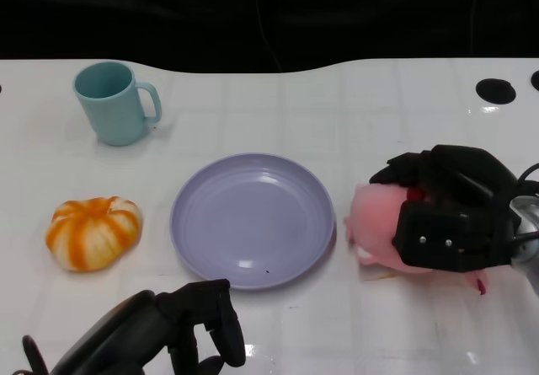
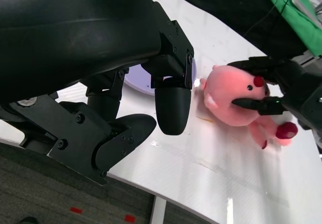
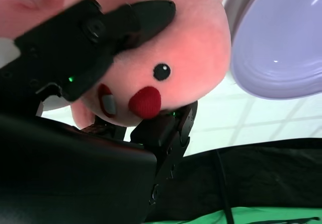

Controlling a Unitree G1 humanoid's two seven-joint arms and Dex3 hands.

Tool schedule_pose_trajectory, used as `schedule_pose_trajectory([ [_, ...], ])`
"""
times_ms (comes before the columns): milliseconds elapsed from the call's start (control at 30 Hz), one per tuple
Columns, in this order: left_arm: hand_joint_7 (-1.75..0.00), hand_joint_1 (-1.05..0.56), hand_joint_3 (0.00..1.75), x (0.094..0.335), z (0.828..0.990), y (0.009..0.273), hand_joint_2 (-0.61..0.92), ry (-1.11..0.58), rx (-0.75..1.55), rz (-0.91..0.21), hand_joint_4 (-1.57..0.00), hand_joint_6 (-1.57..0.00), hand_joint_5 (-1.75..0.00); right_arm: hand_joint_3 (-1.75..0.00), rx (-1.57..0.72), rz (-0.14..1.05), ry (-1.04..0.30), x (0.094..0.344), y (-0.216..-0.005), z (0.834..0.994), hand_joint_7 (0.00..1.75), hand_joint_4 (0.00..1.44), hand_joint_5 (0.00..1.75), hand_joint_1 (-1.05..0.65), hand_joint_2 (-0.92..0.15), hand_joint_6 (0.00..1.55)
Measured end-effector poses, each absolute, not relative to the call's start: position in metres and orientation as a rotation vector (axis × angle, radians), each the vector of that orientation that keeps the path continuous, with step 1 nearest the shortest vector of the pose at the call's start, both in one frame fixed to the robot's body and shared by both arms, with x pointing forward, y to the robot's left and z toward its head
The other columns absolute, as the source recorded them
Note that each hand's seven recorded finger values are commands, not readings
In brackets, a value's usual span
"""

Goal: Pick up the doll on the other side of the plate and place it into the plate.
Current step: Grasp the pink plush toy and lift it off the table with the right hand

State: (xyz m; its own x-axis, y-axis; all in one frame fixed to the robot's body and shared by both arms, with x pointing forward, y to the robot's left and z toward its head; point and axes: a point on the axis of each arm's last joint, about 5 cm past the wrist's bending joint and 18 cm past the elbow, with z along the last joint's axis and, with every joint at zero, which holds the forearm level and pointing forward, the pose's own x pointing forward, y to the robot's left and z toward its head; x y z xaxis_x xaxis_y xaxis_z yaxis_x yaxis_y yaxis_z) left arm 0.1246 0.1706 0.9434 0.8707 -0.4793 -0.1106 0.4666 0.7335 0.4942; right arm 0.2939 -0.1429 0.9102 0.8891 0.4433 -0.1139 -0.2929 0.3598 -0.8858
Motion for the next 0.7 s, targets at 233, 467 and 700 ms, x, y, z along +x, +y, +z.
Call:
schedule_pose_trajectory([
  [233,-1.52,-0.14,1.15,0.12,0.944,0.171,0.55,-0.01,0.526,-0.515,-0.61,-0.54,-1.75,-0.91,-1.148,0.462,-0.223,0.288,-0.141,0.907,1.69,0.8,1.75,-0.21,-0.5,0.67],
  [467,-1.5,-0.14,1.13,0.118,0.945,0.175,0.56,-0.002,0.518,-0.501,-0.6,-0.54,-1.75,-1.14,-1.141,0.361,-0.269,0.28,-0.141,0.898,1.7,0.91,1.75,-0.17,-0.4,0.71],
  [700,-1.49,-0.15,1.12,0.118,0.943,0.178,0.57,-0.011,0.519,-0.503,-0.6,-0.53,-1.75,-1.29,-1.083,0.284,-0.289,0.281,-0.14,0.897,1.75,0.93,1.75,-0.15,-0.37,0.72],
])
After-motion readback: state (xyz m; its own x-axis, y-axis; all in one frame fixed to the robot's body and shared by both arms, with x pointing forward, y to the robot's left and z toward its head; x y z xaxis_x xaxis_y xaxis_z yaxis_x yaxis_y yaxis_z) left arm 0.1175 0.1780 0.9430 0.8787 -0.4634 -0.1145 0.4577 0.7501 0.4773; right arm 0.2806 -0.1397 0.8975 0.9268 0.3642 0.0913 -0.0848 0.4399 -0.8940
